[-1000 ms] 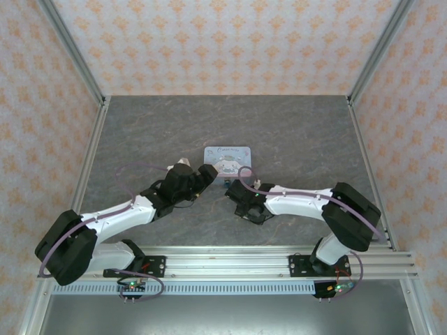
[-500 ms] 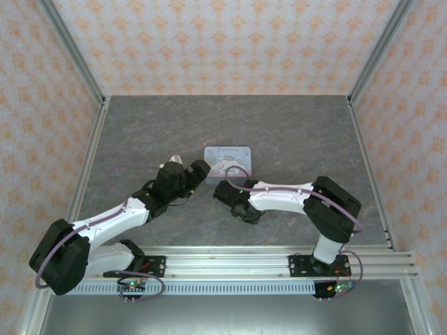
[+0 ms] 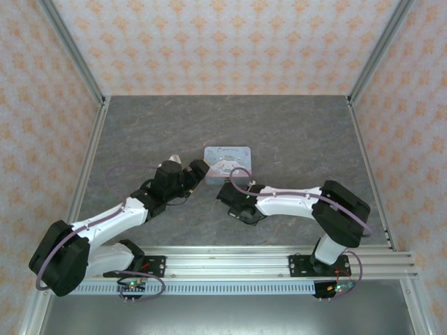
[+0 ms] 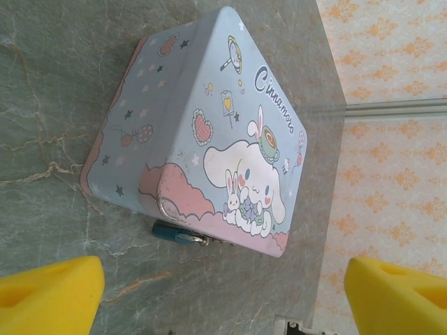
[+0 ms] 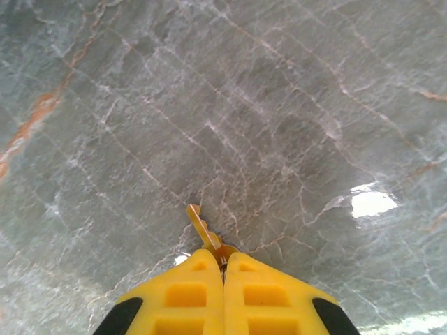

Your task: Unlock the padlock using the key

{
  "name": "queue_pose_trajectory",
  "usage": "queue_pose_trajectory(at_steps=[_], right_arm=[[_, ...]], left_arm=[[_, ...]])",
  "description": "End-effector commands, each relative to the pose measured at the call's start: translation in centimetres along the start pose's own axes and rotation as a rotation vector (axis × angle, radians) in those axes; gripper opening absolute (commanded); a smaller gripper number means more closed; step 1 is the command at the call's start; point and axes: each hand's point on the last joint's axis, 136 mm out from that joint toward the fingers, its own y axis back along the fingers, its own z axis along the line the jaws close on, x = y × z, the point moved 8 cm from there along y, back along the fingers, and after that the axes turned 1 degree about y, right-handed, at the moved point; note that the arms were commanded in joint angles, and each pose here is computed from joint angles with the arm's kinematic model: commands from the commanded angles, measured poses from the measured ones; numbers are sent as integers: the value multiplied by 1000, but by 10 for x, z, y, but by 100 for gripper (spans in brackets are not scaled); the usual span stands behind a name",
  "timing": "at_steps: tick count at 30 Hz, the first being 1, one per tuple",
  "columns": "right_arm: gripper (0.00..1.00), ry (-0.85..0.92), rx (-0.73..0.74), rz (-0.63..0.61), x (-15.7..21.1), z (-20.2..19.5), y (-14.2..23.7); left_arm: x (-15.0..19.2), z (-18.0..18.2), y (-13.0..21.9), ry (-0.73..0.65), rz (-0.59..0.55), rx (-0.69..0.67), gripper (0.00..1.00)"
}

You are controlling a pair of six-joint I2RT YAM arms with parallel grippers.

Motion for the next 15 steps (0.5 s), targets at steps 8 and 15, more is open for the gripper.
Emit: queue_pose_trajectory(at_steps=[8,15], right_arm=[[0,151,-236,61,-11,-21,-5],[0,174,-322,16,-17,-29,15]], left_arm=[[0,2,-1,-46,30,-41,90],[2,1,-2,-81,49,-27,90]])
